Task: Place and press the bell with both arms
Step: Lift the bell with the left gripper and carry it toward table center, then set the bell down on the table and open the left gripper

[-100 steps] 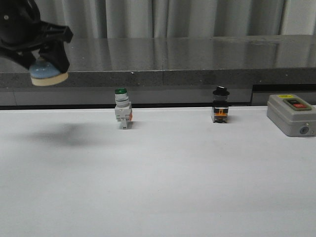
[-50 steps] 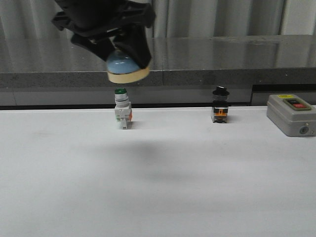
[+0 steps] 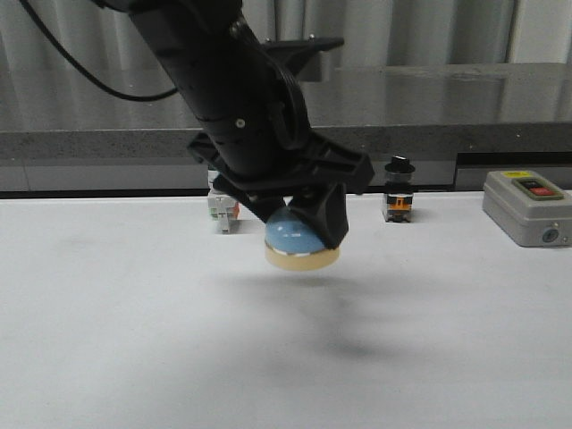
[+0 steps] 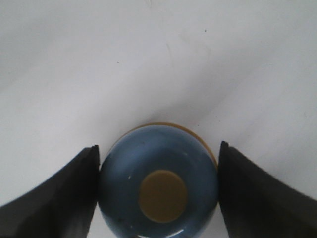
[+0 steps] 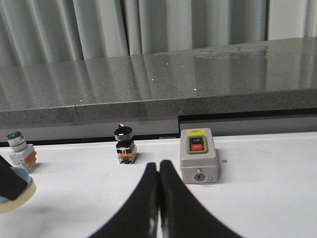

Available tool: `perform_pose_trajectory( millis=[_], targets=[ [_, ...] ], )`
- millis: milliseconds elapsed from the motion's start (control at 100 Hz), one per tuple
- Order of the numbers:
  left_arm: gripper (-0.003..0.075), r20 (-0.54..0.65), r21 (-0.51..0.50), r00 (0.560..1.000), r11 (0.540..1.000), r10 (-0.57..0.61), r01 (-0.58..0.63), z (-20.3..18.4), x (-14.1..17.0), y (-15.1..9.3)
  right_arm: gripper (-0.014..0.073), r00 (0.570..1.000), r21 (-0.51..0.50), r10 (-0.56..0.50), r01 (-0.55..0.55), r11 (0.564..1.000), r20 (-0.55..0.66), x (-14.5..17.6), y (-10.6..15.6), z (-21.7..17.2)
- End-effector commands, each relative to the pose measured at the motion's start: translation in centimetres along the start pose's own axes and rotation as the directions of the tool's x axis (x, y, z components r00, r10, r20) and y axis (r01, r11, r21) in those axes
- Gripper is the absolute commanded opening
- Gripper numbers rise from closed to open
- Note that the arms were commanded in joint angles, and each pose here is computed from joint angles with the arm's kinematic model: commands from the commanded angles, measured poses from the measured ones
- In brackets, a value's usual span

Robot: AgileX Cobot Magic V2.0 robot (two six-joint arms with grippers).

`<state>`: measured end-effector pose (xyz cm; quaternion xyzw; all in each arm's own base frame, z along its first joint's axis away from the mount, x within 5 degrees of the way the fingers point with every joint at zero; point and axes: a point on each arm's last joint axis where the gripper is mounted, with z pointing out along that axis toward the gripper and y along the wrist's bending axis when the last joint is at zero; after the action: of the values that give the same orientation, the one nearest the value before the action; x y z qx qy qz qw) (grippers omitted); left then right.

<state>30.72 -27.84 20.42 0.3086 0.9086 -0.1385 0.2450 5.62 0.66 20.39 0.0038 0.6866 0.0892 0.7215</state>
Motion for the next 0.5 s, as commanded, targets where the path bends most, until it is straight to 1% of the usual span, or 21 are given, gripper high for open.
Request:
perform_pose_trajectory(
  millis=[0,250,390,440,490],
  targets=[
    [0.0207,0.099,0.018,0.995,1.000,-0.003,0.001,-1.2,-1.5,-0.8,-0.0060,0.994,-0.017,-0.018,0.020,1.000,0.108,-1.2,0.2,-0.2],
    [0.0207,0.034,0.015,0.999,1.000,-0.009,0.008,1.8,-0.4,-0.7,-0.0060,0.994,-0.017,-0.018,0.020,1.000,0.108,-1.2,0.2,-0.2],
    [0.0213,0.026,0.017,1.000,1.000,-0.010,0.009,2.1,-0.2,-0.8,-0.0060,0.994,-0.017,-0.018,0.020,1.000,0.108,-1.2,0.2,-0.2],
    [0.0227,0.026,0.021,1.000,1.000,-0.015,0.015,2.1,-0.2,-0.9,-0.0060,0.994,-0.017,-0.018,0.020,1.000,0.108,-1.2,0.2,-0.2],
    [0.0269,0.026,0.021,1.000,1.000,-0.015,0.015,2.1,-0.2,-0.9,-0.0060,0.994,-0.017,-0.018,0.020,1.000,0.108,-1.2,0.2,-0.2]
  ],
)
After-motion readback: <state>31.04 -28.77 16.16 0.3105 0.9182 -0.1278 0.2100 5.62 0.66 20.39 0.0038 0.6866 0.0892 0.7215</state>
